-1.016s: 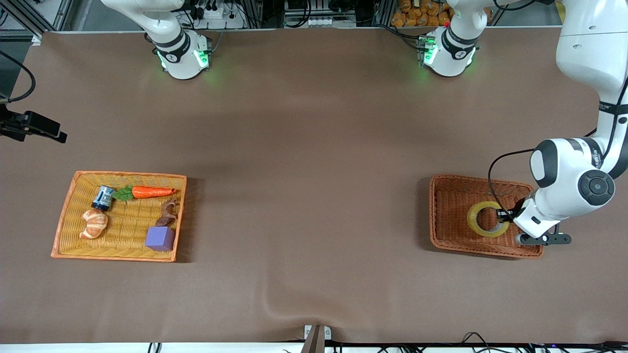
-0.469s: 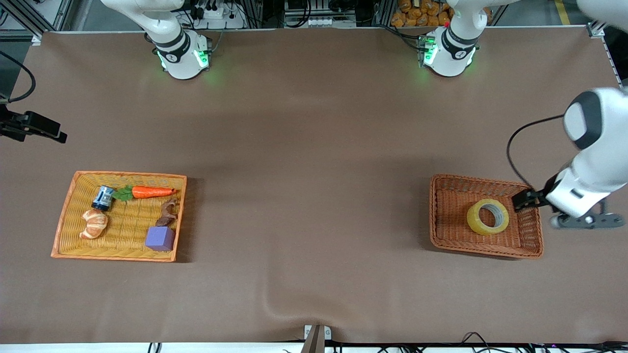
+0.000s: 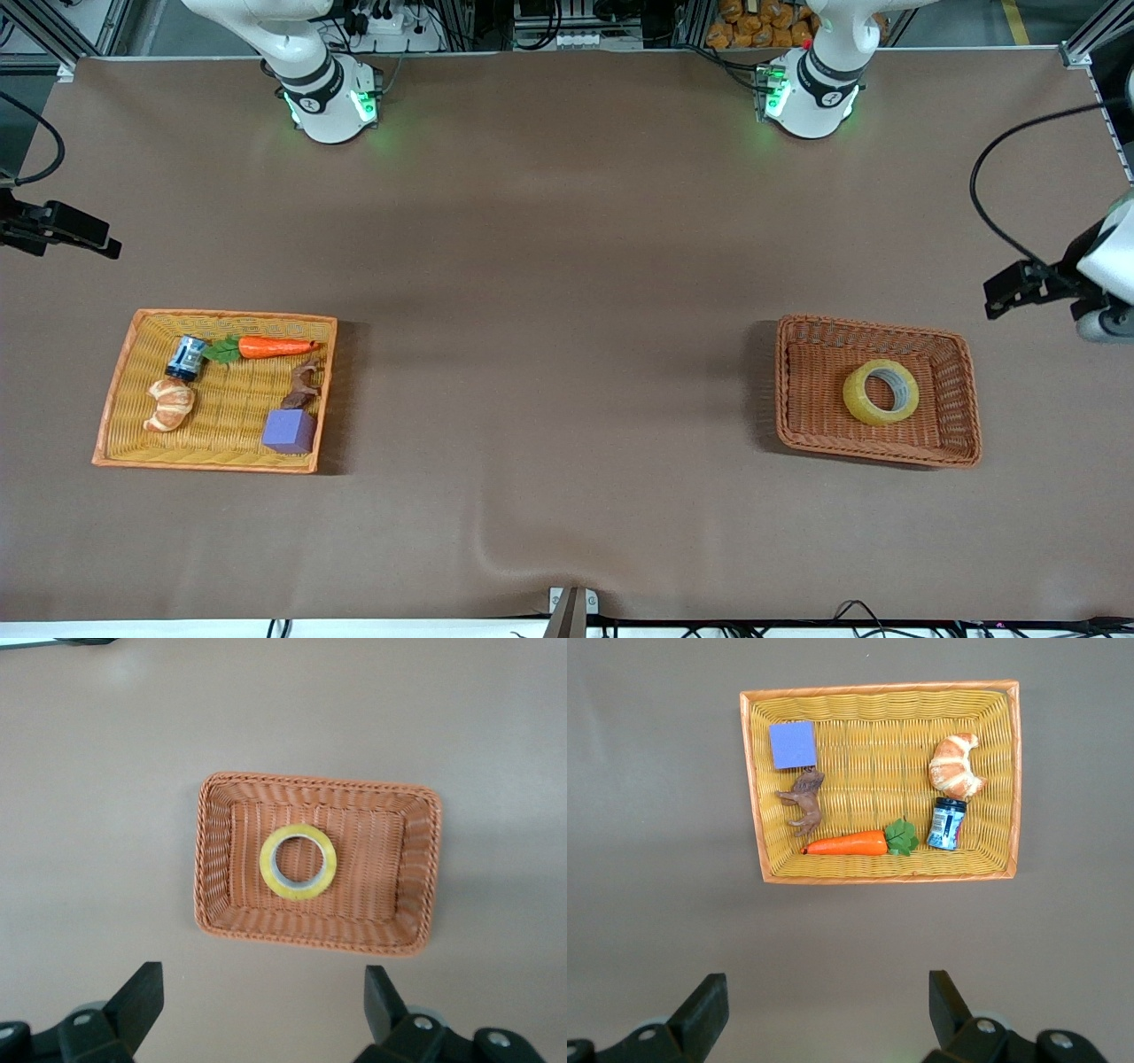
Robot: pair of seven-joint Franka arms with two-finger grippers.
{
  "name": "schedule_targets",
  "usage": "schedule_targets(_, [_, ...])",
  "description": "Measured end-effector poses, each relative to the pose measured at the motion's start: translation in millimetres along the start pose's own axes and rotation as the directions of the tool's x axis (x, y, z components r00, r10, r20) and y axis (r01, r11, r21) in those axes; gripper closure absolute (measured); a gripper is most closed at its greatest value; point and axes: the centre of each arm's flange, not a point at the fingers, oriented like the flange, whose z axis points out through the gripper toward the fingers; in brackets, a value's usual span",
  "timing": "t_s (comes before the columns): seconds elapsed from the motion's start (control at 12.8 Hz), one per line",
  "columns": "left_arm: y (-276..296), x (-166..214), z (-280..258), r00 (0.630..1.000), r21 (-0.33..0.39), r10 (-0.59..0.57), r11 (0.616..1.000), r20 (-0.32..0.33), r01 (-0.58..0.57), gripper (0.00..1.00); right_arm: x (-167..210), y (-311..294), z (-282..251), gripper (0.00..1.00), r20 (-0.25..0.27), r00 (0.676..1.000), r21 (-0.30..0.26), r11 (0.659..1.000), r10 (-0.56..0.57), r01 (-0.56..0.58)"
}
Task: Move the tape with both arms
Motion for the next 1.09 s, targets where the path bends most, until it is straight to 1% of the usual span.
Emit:
schedule_targets(0.08, [5.9, -4.8, -10.5, 1.0, 0.002, 0.002, 1.0, -0.005, -0.002, 0.0, 0.0, -0.3, 0.0, 0.0, 0.0, 1.0, 0.0, 1.0, -0.001, 0.001])
schedule_targets(0.31, [25.6, -24.4, -30.1, 1.0, -0.004, 0.002, 1.0, 0.009, -0.002, 0.0, 0.0, -1.1, 0.1, 0.0, 0.0, 1.0, 0.0, 1.0, -0.002, 0.002])
schedule_targets(0.7, [14.3, -51.9, -39.1, 0.999, -0.007, -0.023, 1.0, 0.041, 0.023, 0.0, 0.0, -1.4, 0.1, 0.0, 0.0, 1.0, 0.0, 1.0, -0.002, 0.002])
schedule_targets(1.09, [14.7, -56.5, -45.3, 0.999, -0.006, -0.023, 1.0, 0.04, 0.023, 0.0, 0.1, -2.1, 0.1, 0.0, 0.0, 1.0, 0.0, 1.0, -0.004, 0.004])
